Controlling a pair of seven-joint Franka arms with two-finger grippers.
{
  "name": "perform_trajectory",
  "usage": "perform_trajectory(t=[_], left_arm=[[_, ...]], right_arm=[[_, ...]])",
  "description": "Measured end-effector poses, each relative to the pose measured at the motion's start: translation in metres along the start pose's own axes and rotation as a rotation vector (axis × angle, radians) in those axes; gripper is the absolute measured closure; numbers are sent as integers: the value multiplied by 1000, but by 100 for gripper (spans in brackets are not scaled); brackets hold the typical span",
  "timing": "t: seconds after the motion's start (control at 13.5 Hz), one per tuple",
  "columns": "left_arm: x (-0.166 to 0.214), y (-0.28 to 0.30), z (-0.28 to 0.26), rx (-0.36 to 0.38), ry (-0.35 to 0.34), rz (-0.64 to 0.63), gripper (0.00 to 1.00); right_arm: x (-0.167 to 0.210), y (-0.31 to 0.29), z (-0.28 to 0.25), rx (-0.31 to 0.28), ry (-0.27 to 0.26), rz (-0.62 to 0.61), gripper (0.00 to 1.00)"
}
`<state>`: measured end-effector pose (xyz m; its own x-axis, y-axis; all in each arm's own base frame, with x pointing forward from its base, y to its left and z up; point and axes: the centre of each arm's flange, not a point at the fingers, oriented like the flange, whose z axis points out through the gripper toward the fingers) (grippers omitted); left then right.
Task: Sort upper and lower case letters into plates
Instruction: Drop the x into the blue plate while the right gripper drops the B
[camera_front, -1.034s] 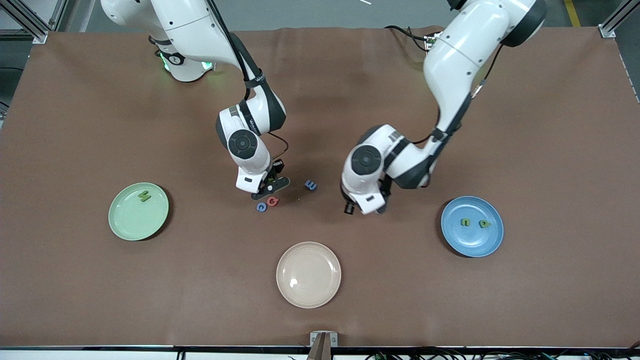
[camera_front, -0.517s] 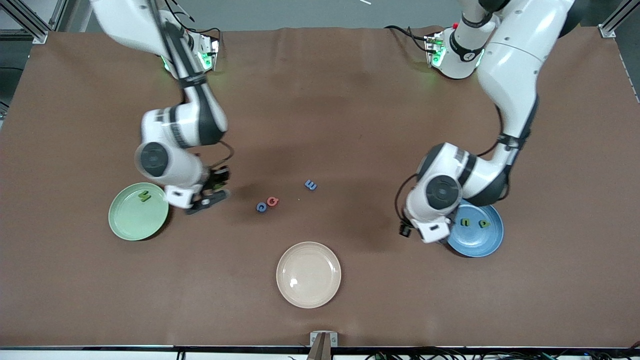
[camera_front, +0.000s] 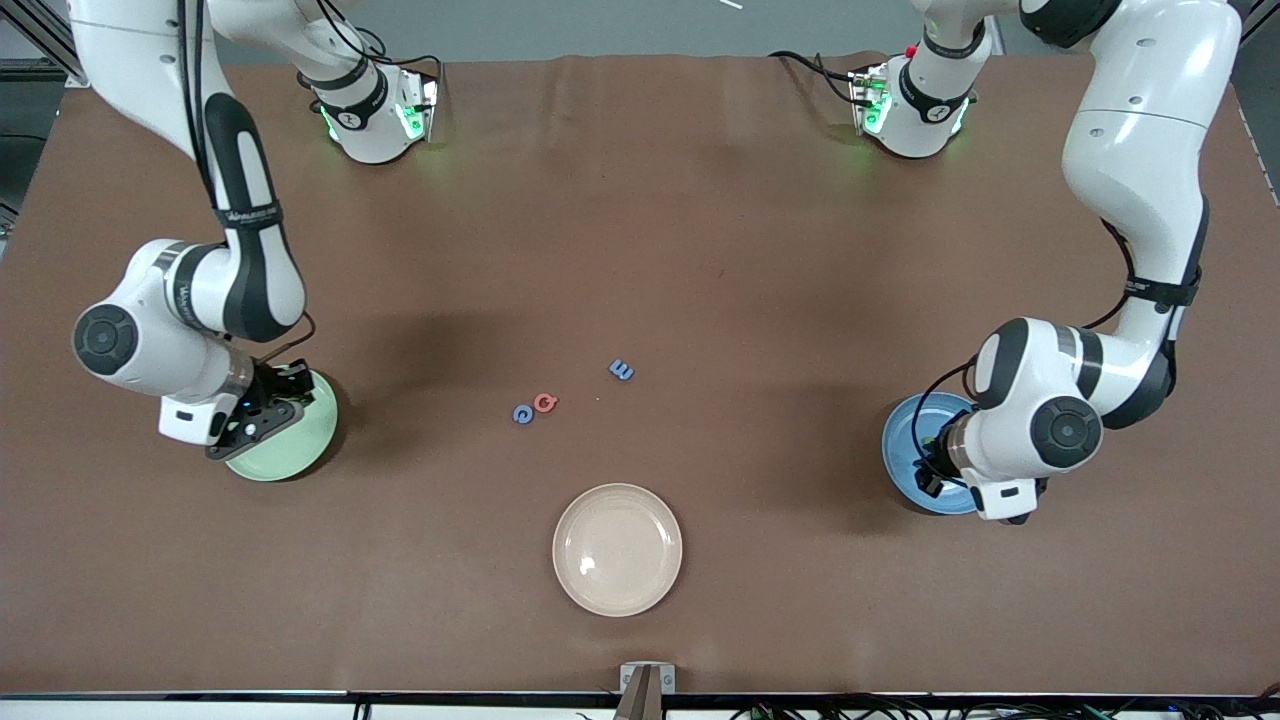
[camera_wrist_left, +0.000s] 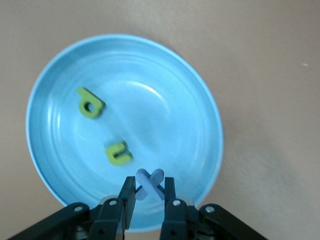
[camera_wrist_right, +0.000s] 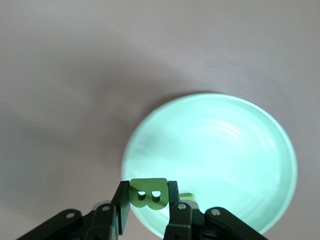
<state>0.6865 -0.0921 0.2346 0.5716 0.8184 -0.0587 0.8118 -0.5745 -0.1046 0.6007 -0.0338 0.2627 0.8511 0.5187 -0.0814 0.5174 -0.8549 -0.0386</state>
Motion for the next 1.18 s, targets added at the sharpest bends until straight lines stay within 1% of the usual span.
perform_trajectory(t=[0.22, 0.3, 0.52, 0.59, 0.74, 0.89, 1.03, 1.11, 1.18], left_arm=[[2, -11, 17, 46, 17, 39, 73], [1, -12, 20, 53, 18, 43, 67], [-4, -9, 18, 47, 17, 52, 33], [-11, -4, 12, 36, 14, 62, 24], [-46, 13, -5, -2, -1, 72, 2], [-96, 33, -22, -39, -27, 57, 0], [-152, 51, -33, -59, -41, 72, 0], [-178, 59, -37, -64, -39, 82, 0], [-204, 65, -39, -67, -37, 88, 0]], right_arm=[[-11, 18, 35, -35, -24, -8, 65], [-10, 18, 44, -42, -27, -7, 65], [-4, 11, 64, -31, -15, 3, 65], [-2, 10, 68, -31, -4, 1, 65], [0, 7, 77, -17, 6, -1, 65], [0, 6, 81, -12, 9, -3, 65], [1, 6, 81, -12, 12, -6, 65], [2, 5, 80, -10, 13, -8, 58], [5, 4, 78, -5, 14, -11, 47]])
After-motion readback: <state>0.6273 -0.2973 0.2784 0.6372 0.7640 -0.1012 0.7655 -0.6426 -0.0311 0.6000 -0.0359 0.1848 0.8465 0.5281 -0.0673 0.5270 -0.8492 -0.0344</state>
